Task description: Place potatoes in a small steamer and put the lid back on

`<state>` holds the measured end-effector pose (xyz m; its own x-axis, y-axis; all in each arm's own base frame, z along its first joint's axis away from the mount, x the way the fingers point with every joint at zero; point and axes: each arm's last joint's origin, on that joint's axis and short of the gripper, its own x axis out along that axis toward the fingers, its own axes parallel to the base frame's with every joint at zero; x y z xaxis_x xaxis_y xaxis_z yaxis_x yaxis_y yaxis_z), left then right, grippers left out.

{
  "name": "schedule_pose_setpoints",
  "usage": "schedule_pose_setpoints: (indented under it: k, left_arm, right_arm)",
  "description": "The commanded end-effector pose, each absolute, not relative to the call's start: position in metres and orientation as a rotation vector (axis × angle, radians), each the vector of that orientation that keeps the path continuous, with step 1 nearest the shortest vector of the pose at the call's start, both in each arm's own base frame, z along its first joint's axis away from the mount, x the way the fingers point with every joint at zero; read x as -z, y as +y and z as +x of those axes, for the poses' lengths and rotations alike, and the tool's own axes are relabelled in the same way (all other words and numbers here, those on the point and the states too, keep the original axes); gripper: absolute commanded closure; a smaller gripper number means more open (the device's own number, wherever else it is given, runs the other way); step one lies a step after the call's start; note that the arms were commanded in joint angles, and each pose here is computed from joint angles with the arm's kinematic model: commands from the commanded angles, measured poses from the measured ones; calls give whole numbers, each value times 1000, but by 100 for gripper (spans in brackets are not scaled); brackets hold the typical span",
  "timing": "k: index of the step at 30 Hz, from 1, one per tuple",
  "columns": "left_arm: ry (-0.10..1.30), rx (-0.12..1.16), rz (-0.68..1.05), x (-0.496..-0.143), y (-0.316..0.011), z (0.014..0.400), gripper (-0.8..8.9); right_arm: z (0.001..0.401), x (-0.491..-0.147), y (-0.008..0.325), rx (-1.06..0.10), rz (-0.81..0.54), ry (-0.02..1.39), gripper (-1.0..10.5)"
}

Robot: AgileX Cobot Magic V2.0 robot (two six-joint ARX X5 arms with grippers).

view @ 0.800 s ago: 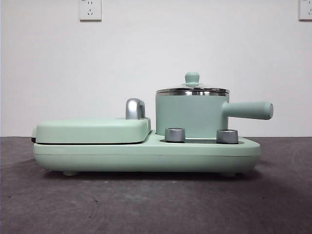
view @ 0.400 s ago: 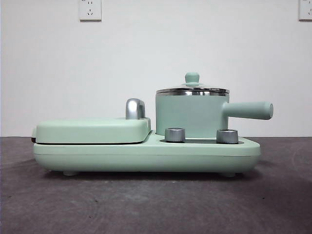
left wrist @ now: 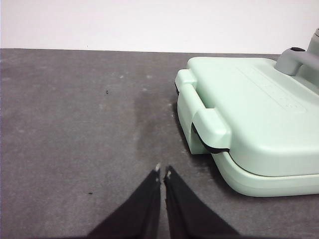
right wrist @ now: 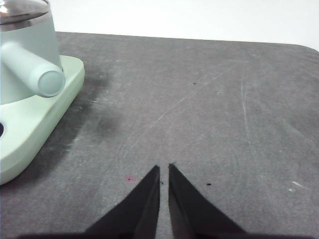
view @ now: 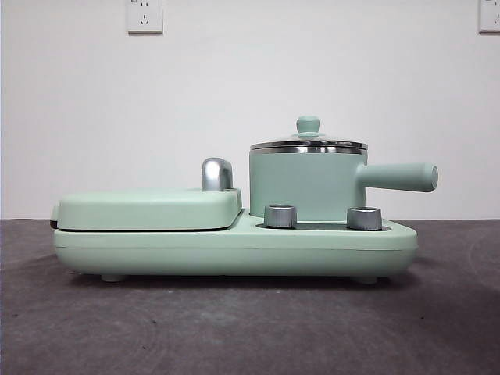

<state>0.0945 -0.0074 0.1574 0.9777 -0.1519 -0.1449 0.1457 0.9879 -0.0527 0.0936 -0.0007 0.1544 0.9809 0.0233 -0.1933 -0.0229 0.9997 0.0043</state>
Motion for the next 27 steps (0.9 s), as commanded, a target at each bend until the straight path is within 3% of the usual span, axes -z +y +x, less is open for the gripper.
schedule_pose_setpoints:
  k: [1,27]
  left_arm:
    - [156,151,-43,-152,-8,96,794]
    - [156,151,-43,-152,-8,96,794]
  right_arm:
    - [94,-152,-1,-25,8,198,921]
    - [94,-152,-1,-22,36,197,921]
